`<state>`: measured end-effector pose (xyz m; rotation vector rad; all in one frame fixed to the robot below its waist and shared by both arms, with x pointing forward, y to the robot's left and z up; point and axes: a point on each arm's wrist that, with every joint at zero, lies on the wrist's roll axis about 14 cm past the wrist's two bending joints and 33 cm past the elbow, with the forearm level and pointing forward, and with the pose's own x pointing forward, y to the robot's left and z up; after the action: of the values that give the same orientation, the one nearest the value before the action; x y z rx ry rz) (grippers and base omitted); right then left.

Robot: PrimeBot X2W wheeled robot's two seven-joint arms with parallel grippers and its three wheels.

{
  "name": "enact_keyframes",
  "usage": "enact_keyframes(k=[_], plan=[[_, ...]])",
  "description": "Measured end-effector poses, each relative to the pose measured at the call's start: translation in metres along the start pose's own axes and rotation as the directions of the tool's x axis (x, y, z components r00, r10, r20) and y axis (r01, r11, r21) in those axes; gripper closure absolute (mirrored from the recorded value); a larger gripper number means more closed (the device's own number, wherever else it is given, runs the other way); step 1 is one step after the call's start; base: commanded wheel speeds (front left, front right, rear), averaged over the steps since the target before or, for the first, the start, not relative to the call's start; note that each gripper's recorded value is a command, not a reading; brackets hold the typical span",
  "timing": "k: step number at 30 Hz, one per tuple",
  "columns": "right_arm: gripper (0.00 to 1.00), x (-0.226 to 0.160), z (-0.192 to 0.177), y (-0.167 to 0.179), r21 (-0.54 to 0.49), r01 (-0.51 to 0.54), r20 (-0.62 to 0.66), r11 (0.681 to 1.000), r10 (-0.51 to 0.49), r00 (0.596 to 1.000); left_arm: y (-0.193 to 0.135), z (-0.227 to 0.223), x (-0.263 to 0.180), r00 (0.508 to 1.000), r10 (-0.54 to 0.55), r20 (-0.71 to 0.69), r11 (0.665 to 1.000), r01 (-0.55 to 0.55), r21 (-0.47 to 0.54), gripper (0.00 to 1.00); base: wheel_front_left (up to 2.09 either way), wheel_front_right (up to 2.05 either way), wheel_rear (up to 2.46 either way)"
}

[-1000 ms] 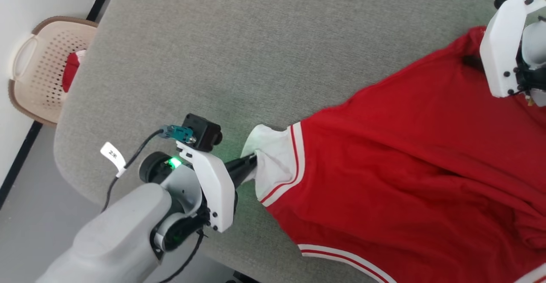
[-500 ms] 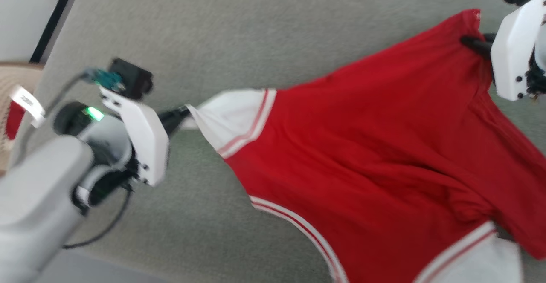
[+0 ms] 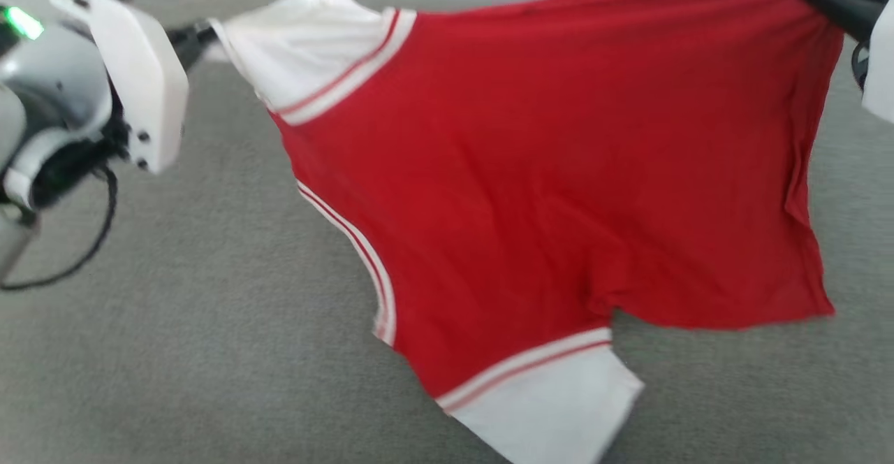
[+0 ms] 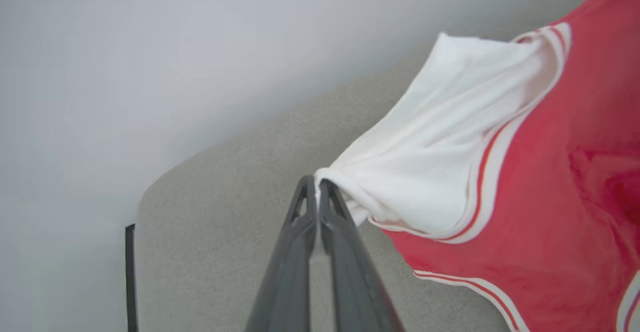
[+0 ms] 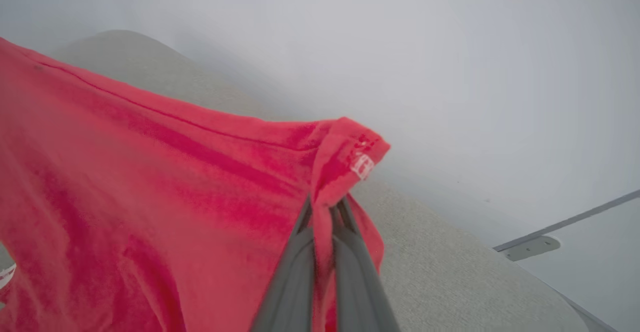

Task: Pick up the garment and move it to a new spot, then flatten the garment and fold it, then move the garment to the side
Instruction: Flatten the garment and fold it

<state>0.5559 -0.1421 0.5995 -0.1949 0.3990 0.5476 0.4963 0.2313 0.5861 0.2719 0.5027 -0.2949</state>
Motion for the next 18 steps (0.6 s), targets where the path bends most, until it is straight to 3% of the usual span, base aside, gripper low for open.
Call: enact_keyframes(k=[6,11,15,18], plan=[[1.0,-0.026,0.026,-0.029,0.006,0.119,0.089,0.993,-0.119,0.989,-0.002,0.062,0.012,0.991,0.001,0.134,0.999,-0.007,0.046,1.0,0.0,0.0,0.0],[1.0,-0.015,0.057,-0.052,-0.009,0.222,0.217,0.975,-0.215,0.952,0.025,0.114,0.03,0.952,0.112,0.284,0.991,-0.129,0.041,1.0,0.0,0.0,0.0],[1.0,-0.012,0.098,-0.075,-0.027,0.339,0.411,0.94,-0.299,0.861,0.044,0.175,0.03,0.848,0.196,0.492,0.972,-0.236,0.02,1.0,0.0,0.0,0.0],[1.0,-0.021,0.133,-0.086,-0.042,0.425,0.58,0.904,-0.324,0.747,0.052,0.227,0.01,0.687,0.223,0.692,0.948,-0.319,0.011,1.0,0.0,0.0,0.0]])
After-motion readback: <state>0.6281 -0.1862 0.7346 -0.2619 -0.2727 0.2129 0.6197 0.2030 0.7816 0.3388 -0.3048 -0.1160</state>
